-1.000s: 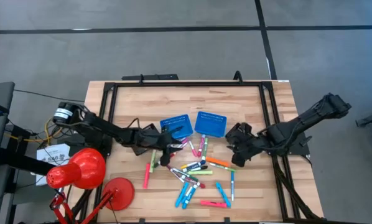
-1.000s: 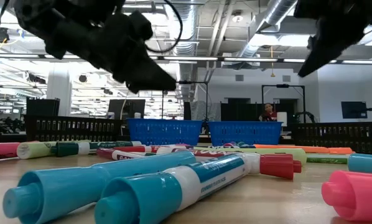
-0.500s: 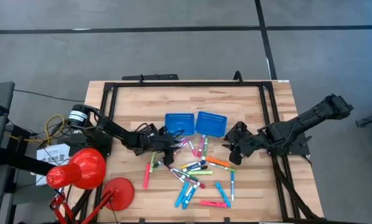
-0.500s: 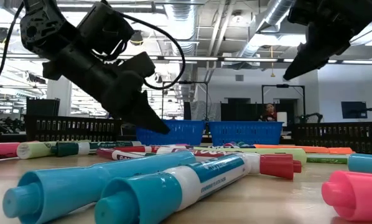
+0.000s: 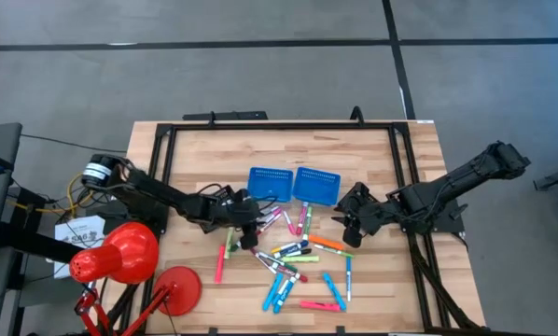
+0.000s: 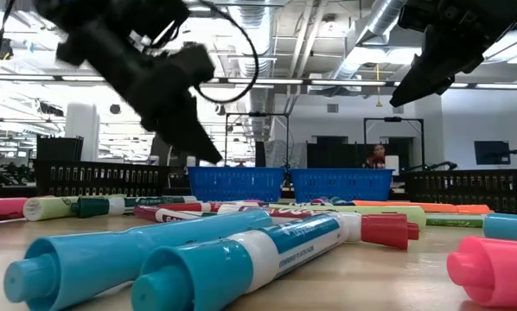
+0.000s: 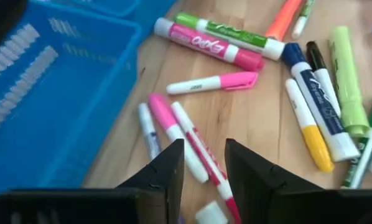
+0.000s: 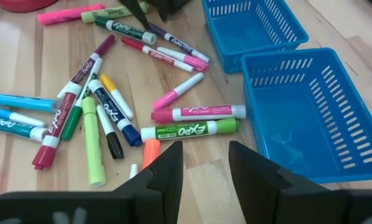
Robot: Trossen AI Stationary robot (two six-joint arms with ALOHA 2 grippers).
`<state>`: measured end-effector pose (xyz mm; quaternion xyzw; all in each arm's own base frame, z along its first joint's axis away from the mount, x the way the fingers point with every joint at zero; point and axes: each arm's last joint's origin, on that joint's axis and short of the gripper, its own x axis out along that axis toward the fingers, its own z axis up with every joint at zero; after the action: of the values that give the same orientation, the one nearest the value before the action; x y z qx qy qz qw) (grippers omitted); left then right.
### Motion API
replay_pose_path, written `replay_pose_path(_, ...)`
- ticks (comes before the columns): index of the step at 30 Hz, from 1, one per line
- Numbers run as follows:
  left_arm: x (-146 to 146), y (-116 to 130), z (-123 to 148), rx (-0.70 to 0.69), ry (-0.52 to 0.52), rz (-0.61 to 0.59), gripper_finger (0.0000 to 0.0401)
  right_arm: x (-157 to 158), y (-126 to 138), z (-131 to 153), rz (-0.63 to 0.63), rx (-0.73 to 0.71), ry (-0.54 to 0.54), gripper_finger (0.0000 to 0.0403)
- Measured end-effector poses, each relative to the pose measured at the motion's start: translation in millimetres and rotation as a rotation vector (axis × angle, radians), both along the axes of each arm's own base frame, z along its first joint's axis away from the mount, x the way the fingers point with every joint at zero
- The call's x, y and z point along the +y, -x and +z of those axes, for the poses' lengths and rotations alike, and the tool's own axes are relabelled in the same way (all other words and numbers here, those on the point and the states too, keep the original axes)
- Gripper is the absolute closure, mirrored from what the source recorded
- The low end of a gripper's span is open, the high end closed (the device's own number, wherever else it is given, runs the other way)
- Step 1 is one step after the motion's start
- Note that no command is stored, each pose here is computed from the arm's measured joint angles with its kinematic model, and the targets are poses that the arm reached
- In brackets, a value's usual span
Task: Pick & Place Markers
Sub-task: Put the pink water marker into the left black bin
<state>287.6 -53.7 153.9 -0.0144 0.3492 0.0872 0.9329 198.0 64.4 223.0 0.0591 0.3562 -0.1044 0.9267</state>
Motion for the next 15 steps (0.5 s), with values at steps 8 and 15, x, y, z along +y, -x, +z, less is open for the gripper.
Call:
replay_pose_path(8,-2.1,-20.4,21.0,0.07,0.009,-0.005,0.0288,0.1,-0.3,0.3,0.0,-0.004,-0.002,0.0285)
replay_pose_path(15,8.0,-28.0,-12.8,0.179,-0.026,0.045,0.0288,0.2,-0.5,0.5,0.0,-0.007,-0.003,0.0285)
